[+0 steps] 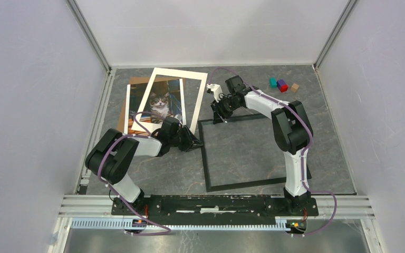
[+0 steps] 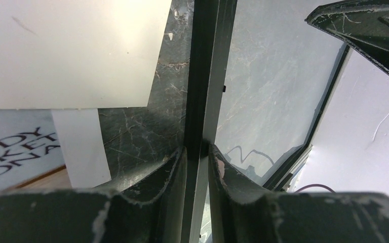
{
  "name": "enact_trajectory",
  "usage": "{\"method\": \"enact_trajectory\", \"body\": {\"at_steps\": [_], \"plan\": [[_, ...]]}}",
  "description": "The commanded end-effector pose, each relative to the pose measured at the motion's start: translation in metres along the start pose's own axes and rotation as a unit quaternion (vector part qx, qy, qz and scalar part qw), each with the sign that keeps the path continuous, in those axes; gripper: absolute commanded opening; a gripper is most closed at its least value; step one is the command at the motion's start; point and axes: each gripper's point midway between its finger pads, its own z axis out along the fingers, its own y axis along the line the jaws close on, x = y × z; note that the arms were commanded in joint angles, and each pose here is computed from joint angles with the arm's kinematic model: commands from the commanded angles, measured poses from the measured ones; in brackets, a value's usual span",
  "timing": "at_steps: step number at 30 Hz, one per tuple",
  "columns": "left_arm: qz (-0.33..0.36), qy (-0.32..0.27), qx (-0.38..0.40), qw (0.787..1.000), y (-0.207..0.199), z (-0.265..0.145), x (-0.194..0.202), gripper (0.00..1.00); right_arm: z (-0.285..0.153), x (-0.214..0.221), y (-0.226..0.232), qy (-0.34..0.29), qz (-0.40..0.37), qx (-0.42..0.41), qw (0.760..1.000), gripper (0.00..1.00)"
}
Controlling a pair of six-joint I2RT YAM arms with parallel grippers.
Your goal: Put the photo into the frame
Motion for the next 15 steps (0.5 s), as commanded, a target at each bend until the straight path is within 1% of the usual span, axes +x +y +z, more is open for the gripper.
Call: {"method": "enact_trajectory", "body": {"at_steps": [1, 4, 15], "plan": [[-0.001, 0.012, -0.161, 0.987, 0.09, -0.002, 0.021, 0.29, 0.0, 0.019, 0.019, 0.046, 0.053, -0.028, 0.997, 0.43], [-0.001, 0.011, -0.159, 0.987, 0.088, -0.002, 0.021, 0.29, 0.004, 0.025, 0.013, 0.056, 0.065, -0.015, 0.996, 0.43], [0.0, 0.009, -0.15, 0.989, 0.081, -0.004, 0.019, 0.28, 0.011, 0.044, 0.008, 0.056, 0.077, 0.011, 0.995, 0.39]]}}
